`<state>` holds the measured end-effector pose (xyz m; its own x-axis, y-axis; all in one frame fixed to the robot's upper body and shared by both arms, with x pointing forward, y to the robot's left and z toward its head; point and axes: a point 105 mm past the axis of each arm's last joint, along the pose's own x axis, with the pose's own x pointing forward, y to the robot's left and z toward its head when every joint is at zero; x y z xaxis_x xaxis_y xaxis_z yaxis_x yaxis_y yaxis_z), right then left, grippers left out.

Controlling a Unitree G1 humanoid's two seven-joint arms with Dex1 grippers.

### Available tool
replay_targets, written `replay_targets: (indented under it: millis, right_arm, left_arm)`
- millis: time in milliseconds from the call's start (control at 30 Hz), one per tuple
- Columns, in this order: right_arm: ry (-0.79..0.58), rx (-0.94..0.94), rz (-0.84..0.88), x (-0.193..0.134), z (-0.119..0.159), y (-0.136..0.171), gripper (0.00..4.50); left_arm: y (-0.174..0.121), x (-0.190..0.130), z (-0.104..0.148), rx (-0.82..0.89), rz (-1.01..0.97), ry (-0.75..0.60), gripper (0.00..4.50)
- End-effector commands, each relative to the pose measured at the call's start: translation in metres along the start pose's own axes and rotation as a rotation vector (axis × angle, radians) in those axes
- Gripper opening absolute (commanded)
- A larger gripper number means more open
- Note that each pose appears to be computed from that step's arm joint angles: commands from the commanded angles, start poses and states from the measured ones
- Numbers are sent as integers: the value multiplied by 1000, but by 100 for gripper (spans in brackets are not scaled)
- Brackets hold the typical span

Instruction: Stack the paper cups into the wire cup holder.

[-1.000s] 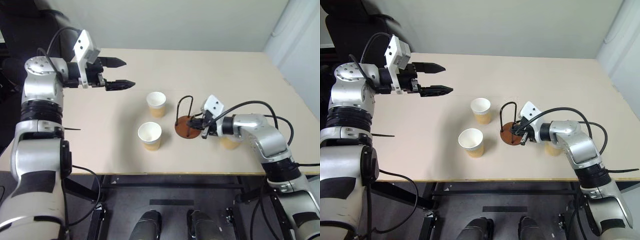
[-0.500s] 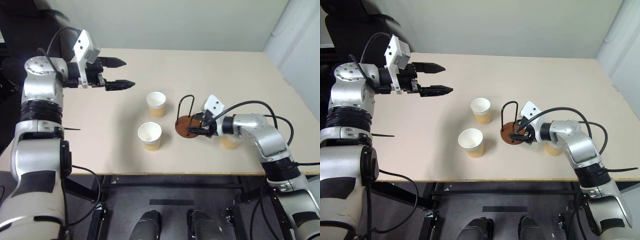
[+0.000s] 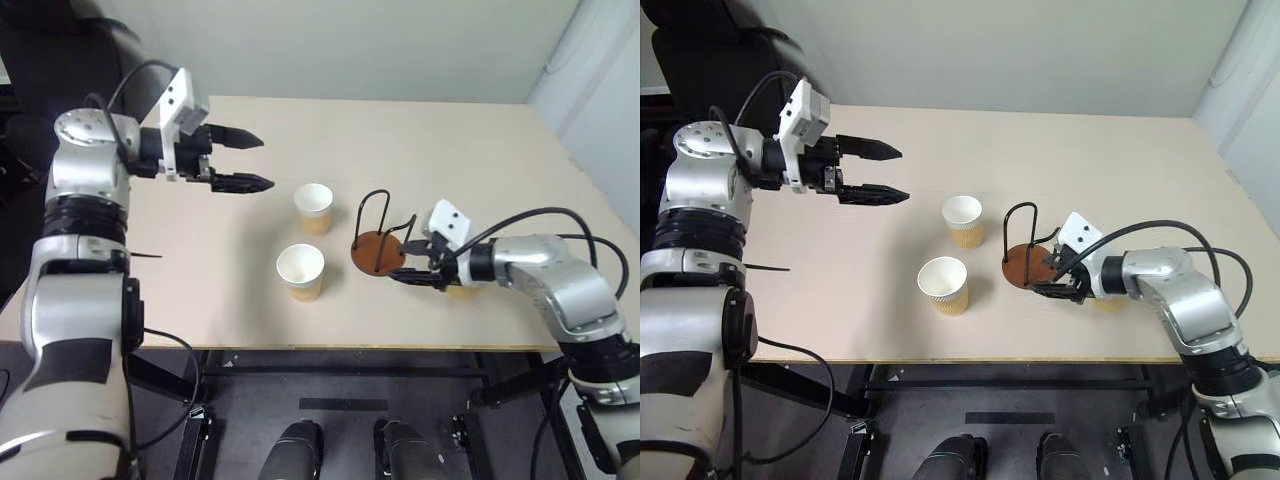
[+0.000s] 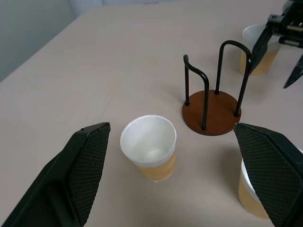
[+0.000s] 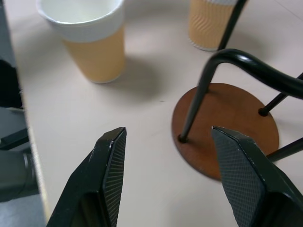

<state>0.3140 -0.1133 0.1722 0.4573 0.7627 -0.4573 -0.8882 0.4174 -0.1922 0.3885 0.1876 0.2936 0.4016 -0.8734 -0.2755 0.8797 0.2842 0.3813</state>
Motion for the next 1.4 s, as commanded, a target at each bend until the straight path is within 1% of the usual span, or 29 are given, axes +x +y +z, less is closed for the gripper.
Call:
replay_targets:
  millis: [33, 200, 400, 567, 700, 800, 933, 1100, 1200, 1400]
  right_arm:
    - [-43, -41, -10, -18, 17, 3, 282]
    - [-54, -63, 1, -36, 26, 8, 282]
    - [-62, -110, -11, -58, 41, 5, 282]
    - [-73, -183, -122, -87, 64, -24, 282]
    - [-92, -228, -198, -102, 80, -44, 282]
    - [-91, -239, -215, -108, 85, -52, 282]
    - [-82, -251, -220, -111, 85, -56, 282]
    - [-70, -264, -235, -121, 89, -61, 282]
    - [-53, -269, -227, -128, 89, -62, 282]
    - [-45, -287, -238, -136, 94, -64, 282]
  left_arm:
    - [4, -1, 14, 52, 0, -2, 450]
    - [0, 1, 13, 42, -47, 27, 450]
    - [-1, 2, 10, 112, -60, 82, 450]
    - [8, 11, 1, 327, 9, 246, 450]
    - [16, 20, 5, 504, 45, 355, 450]
    - [20, 26, 11, 615, 43, 429, 450]
    - [20, 37, 10, 702, 8, 507, 450]
    - [16, 48, -3, 738, -61, 604, 450]
    - [14, 52, -9, 752, -90, 641, 450]
    - [12, 65, -17, 746, -94, 643, 450]
